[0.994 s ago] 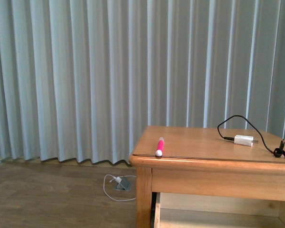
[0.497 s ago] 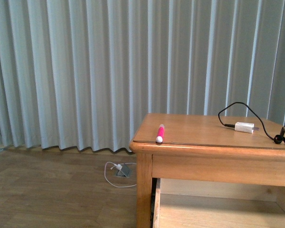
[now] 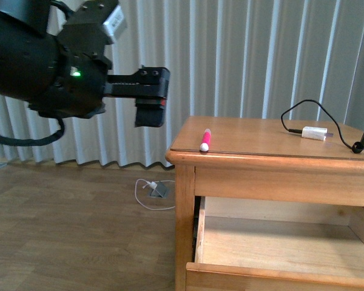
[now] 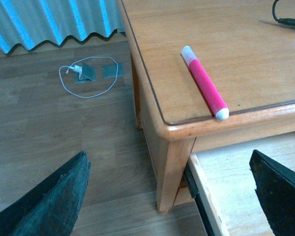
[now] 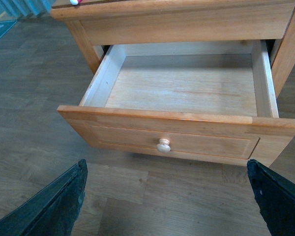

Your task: Place pink marker in drawer with both arms

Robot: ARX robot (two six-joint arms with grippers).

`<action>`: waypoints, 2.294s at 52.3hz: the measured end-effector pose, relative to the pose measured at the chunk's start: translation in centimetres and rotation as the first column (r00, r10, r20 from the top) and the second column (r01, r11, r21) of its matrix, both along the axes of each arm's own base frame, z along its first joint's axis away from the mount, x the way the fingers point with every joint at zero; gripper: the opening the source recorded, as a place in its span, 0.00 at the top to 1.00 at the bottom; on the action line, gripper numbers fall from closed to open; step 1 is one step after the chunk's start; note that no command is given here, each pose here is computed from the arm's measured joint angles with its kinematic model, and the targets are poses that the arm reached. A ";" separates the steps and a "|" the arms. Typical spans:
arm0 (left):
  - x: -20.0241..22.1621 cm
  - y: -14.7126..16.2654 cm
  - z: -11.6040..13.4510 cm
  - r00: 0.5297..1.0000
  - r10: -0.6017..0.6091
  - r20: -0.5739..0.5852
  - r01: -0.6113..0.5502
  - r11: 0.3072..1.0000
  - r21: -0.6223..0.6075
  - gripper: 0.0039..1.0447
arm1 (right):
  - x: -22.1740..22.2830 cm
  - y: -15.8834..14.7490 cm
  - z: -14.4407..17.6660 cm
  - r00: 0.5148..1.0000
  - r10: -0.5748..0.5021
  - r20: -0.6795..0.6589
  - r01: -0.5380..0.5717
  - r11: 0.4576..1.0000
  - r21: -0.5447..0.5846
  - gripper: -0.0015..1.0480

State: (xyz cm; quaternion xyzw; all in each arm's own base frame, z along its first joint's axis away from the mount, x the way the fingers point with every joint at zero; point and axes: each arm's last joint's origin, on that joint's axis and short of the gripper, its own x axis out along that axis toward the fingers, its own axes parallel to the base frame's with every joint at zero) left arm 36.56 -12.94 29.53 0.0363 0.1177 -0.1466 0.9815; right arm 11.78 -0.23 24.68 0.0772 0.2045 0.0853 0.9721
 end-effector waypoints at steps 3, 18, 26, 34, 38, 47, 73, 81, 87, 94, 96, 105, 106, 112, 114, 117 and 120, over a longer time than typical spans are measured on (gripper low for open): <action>1.4 -1.0 -0.1 1.000 -0.012 -0.013 0.012 1.000 -0.003 0.05 | 0.0 0.0 0.0 1.000 0.000 0.000 0.000 1.000 0.000 0.08; 6.5 -4.8 -0.4 0.996 -0.079 -0.051 0.078 0.997 -0.028 0.05 | 0.0 0.0 0.0 1.000 0.000 0.000 0.000 1.000 0.000 0.08; 8.4 -6.4 -1.4 0.993 -0.080 -0.086 0.079 0.997 -0.013 0.05 | 0.0 0.0 0.0 1.000 0.000 0.000 0.000 1.000 0.000 0.08; 10.1 -7.9 -2.9 0.988 -0.092 -0.123 0.092 0.996 0.001 0.05 | 0.0 0.0 0.0 1.000 0.000 0.000 0.000 1.000 0.000 0.08; 10.6 -8.3 -3.4 0.987 -0.095 -0.133 0.097 0.995 0.004 0.05 | 0.0 0.0 0.0 1.000 0.000 0.000 0.000 1.000 0.000 0.08; 11.3 -9.1 -3.9 0.985 -0.098 -0.141 0.101 0.995 0.010 0.05 | 0.0 0.0 0.0 1.000 0.000 0.000 0.000 1.000 0.000 0.08; 12.1 -9.9 -4.0 0.983 -0.108 -0.151 0.115 0.993 0.040 0.05 | 0.0 0.0 0.0 1.000 0.000 0.000 0.000 1.000 0.000 0.08; 12.0 -9.9 -4.1 0.981 -0.115 -0.156 0.126 0.990 0.063 0.11 | 0.0 0.0 0.0 1.000 0.000 0.000 0.000 1.000 0.000 0.08; 12.0 -9.9 -4.1 0.981 -0.114 -0.157 0.126 0.990 0.068 0.28 | 0.0 0.0 0.0 1.000 0.000 0.000 0.000 1.000 0.000 0.08; 12.0 -9.9 -4.2 0.982 -0.106 -0.158 0.119 0.990 0.078 0.47 | 0.0 0.0 0.0 1.000 0.000 0.000 0.000 1.000 0.000 0.08; 12.0 -9.9 -4.2 0.982 -0.100 -0.157 0.114 0.990 0.080 0.54 | 0.0 0.0 0.0 1.000 0.000 0.000 0.000 1.000 0.000 0.08; 12.1 -9.7 -4.2 0.984 -0.093 -0.152 0.107 0.991 0.082 0.78 | 0.0 0.0 0.0 1.000 0.000 0.000 0.000 1.000 0.000 0.08; 12.1 -9.7 -4.3 0.984 -0.097 -0.152 0.110 0.991 0.080 0.82 | 0.0 0.0 0.0 1.000 0.000 0.000 0.000 1.000 0.000 0.08; 11.8 -9.1 -4.3 0.981 -0.143 -0.133 0.151 0.987 0.056 0.86 | 0.0 0.0 0.0 1.000 0.000 0.000 0.000 1.000 0.000 0.08; 11.5 -8.9 -4.3 0.976 -0.177 -0.123 0.184 0.982 0.046 0.86 | 0.0 0.0 0.0 1.000 0.000 0.000 0.000 1.000 0.000 0.08; 10.8 -8.5 -4.4 0.962 -0.253 -0.103 0.257 0.966 0.032 0.86 | 0.0 0.0 0.0 1.000 0.000 0.000 0.000 1.000 0.000 0.08; 10.1 -8.3 -4.5 0.943 -0.320 -0.086 0.324 0.946 0.026 0.86 | 0.0 0.0 0.0 1.000 0.000 0.000 0.000 1.000 0.000 0.08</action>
